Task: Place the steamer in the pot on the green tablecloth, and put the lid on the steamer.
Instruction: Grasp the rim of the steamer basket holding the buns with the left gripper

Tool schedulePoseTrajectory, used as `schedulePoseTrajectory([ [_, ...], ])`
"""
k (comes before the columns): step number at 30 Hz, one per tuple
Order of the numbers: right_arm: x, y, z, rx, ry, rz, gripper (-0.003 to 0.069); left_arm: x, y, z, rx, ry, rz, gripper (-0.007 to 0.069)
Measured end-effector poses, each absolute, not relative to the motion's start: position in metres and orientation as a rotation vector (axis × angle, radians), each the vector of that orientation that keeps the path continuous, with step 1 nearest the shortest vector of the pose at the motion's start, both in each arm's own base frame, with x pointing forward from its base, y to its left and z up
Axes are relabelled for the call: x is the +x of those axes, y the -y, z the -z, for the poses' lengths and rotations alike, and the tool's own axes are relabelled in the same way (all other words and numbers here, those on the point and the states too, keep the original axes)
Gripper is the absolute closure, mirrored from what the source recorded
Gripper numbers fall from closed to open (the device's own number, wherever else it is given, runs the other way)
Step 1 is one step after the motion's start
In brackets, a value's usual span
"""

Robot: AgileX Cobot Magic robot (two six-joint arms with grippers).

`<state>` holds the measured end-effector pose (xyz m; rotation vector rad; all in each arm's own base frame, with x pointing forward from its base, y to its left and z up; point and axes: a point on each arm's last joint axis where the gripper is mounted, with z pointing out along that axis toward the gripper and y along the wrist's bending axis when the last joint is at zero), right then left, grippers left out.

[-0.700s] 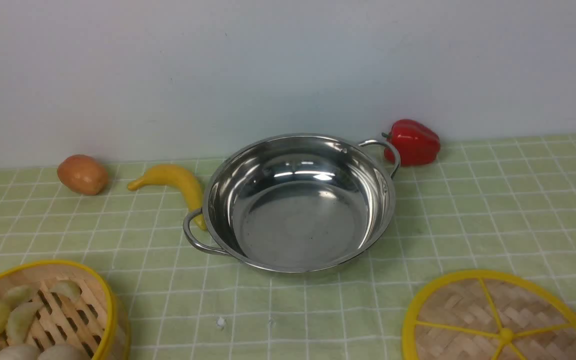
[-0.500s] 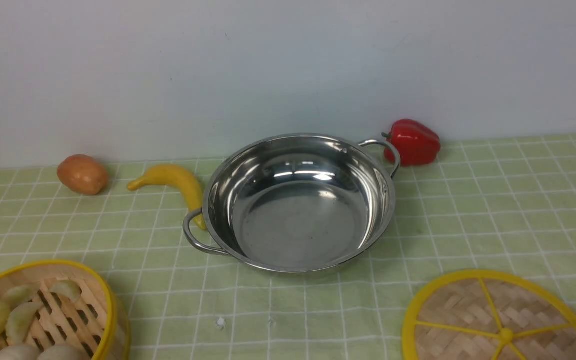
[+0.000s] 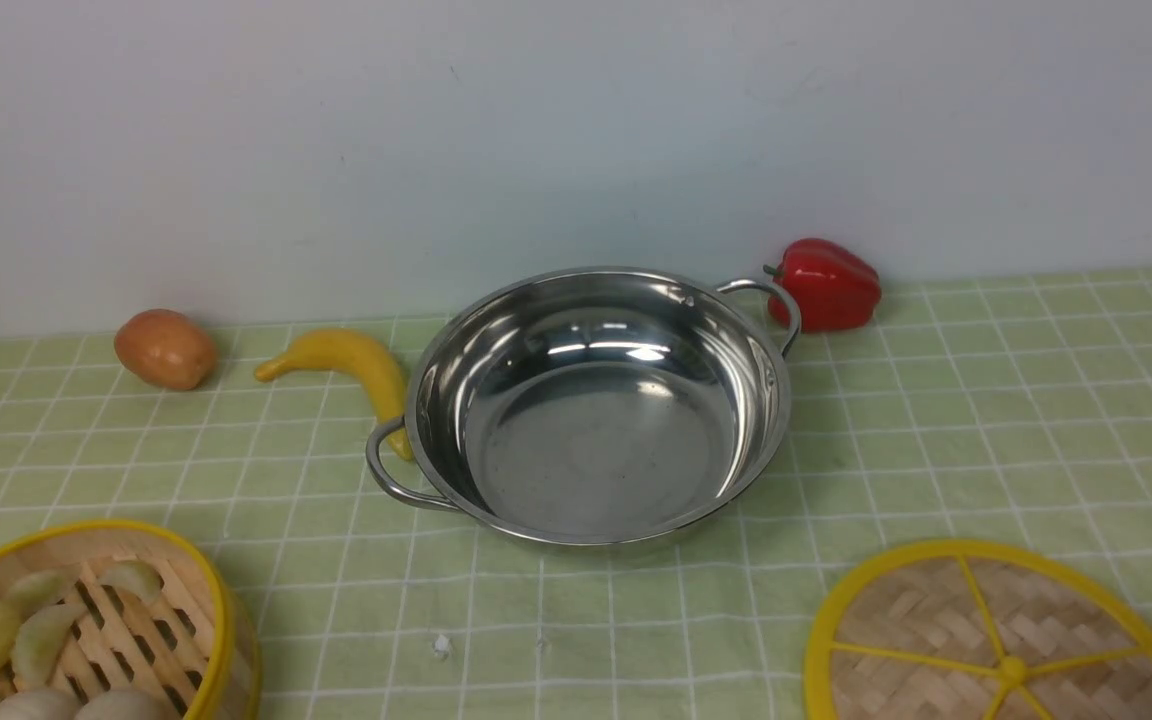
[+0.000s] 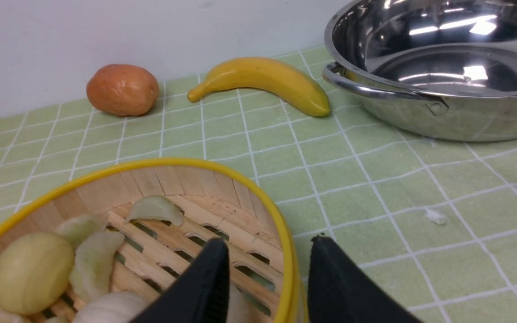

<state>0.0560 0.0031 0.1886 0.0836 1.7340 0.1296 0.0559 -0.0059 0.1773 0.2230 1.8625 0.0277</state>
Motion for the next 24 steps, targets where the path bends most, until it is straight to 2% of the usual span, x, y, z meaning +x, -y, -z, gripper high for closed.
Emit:
schedulePoseTrajectory([
  [7, 0.056, -0.003, -0.189, 0.084, -1.734, -0.130, 0.0419, 0.057, 0.006, -0.180, 0.197, -1.834, -0.004, 0.0382],
  [14, 0.056, -0.003, -0.189, 0.084, -1.734, -0.130, 0.0419, 0.059, 0.009, -0.192, 0.005, -1.708, 0.188, 0.0382],
  [24, 0.056, -0.003, -0.189, 0.084, -1.734, -0.130, 0.0419, 0.060, 0.003, -0.216, -0.090, -1.445, 0.198, 0.0382],
])
